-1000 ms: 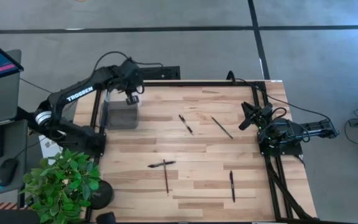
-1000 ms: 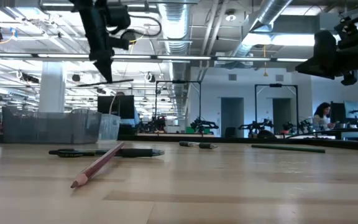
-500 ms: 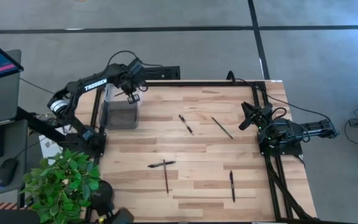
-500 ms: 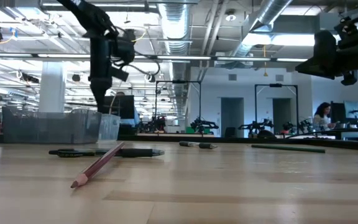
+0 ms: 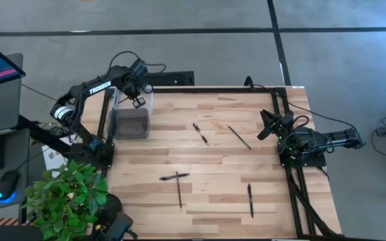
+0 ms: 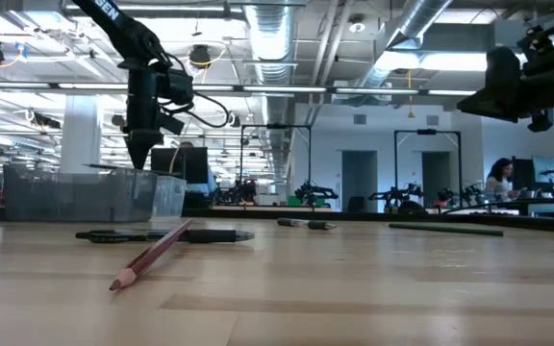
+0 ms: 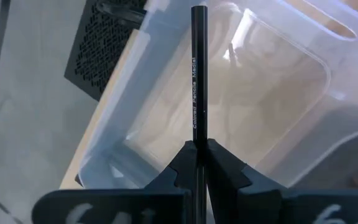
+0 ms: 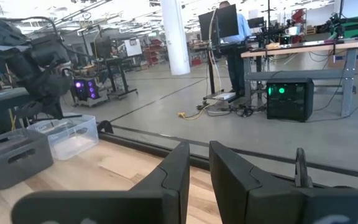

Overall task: Sort pens & pencils
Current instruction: Put the black pencil into the white bin

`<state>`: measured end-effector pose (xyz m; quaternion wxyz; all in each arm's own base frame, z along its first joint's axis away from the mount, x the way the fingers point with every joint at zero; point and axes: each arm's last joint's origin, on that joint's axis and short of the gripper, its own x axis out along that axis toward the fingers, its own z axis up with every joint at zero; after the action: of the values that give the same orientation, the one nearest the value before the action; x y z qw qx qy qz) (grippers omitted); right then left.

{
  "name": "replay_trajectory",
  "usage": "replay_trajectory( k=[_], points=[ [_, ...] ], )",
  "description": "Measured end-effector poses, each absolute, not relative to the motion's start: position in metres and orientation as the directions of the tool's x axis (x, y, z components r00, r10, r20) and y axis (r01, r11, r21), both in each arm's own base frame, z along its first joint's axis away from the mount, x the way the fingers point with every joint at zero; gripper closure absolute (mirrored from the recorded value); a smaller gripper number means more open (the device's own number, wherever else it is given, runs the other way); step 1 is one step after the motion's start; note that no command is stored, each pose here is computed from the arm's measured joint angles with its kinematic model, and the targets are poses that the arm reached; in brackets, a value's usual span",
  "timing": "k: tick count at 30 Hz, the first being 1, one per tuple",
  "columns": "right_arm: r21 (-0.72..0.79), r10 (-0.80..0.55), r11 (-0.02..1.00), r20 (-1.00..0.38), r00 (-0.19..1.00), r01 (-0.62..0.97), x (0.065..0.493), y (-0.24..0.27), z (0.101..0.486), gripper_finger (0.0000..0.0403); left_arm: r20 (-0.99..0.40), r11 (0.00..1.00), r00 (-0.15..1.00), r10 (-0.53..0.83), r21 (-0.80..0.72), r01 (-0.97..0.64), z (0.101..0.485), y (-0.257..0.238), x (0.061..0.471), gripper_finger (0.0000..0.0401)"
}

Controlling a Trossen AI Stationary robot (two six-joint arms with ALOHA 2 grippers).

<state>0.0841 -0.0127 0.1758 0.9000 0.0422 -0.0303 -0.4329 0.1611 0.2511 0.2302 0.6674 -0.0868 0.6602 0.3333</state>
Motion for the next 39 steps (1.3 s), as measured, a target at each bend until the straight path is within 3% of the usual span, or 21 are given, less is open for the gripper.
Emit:
replay_trajectory(
  k=[12,27,39],
  points=[
    [0.103,-0.782,0.622,0.018,0.623,0.777,0.084,-0.013,0.176,0.0321,-0.938,0.793,-0.025,0.345,0.305,-0.527,0.230,0.258,0.162,0.0395],
    [0.103,-0.781,0.622,0.018,0.624,0.776,0.084,-0.013,0.176,0.0321,-0.952,0.835,-0.026,0.305,0.280,-0.473,0.228,0.256,0.161,0.0395],
    [0.103,-0.781,0.622,0.018,0.624,0.776,0.084,-0.013,0.176,0.0321,-0.969,0.863,-0.129,0.210,0.246,-0.442,0.176,0.273,0.173,0.0395]
  ],
)
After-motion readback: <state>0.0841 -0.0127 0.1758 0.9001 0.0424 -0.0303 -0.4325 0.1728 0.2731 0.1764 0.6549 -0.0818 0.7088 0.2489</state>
